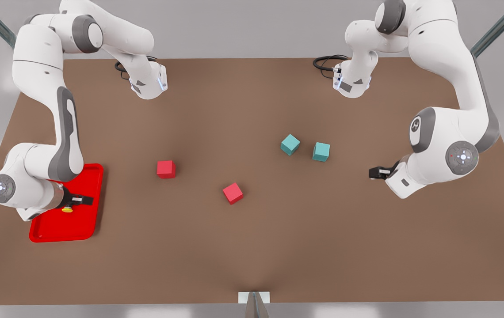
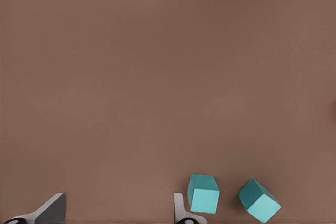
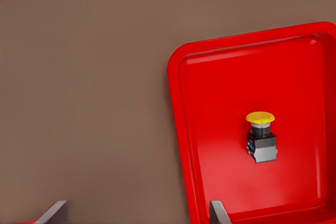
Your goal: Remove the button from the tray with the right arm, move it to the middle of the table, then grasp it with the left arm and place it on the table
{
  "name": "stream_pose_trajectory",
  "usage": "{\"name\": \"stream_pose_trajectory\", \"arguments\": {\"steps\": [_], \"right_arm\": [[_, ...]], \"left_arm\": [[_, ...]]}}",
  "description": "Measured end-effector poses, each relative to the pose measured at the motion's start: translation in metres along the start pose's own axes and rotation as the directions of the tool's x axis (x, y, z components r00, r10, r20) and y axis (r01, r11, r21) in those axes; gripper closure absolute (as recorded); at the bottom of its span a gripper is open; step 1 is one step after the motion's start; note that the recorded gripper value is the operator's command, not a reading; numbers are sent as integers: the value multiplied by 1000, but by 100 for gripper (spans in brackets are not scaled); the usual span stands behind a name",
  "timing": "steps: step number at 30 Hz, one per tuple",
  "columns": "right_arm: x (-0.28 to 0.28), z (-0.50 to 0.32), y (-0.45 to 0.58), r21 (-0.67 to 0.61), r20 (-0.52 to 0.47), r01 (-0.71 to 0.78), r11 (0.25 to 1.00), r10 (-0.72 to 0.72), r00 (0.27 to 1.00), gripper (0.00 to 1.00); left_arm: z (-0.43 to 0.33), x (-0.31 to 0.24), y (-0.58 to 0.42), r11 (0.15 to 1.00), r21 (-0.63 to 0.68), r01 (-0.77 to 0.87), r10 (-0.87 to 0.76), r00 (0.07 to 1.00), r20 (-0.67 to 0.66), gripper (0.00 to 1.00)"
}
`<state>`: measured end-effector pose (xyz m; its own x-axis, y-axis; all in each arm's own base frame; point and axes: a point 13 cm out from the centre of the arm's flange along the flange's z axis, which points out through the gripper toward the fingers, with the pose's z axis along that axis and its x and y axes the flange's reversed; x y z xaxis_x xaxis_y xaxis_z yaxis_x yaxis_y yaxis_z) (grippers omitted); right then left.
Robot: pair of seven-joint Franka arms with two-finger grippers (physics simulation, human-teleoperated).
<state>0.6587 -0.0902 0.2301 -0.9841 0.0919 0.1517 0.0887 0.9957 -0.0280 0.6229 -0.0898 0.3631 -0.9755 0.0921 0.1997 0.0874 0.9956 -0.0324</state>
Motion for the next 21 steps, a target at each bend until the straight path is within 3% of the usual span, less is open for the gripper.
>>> {"name": "stream_pose_trajectory", "arguments": {"steps": [6,11,21], "right_arm": [[-2,88,-93,-48,-43,-12,999,9,999,0],[9,94,-163,-131,16,42,990,-41,999,0],[22,147,-171,-108,47,244,964,-240,970,0]], "left_arm": [[8,-5,-1,1000,-4,1,-1,1000,-4,0],[11,-7,-3,1000,-5,0,0,1000,-7,0],[26,-11,-2,1000,-4,7,-7,1000,-29,0]]}}
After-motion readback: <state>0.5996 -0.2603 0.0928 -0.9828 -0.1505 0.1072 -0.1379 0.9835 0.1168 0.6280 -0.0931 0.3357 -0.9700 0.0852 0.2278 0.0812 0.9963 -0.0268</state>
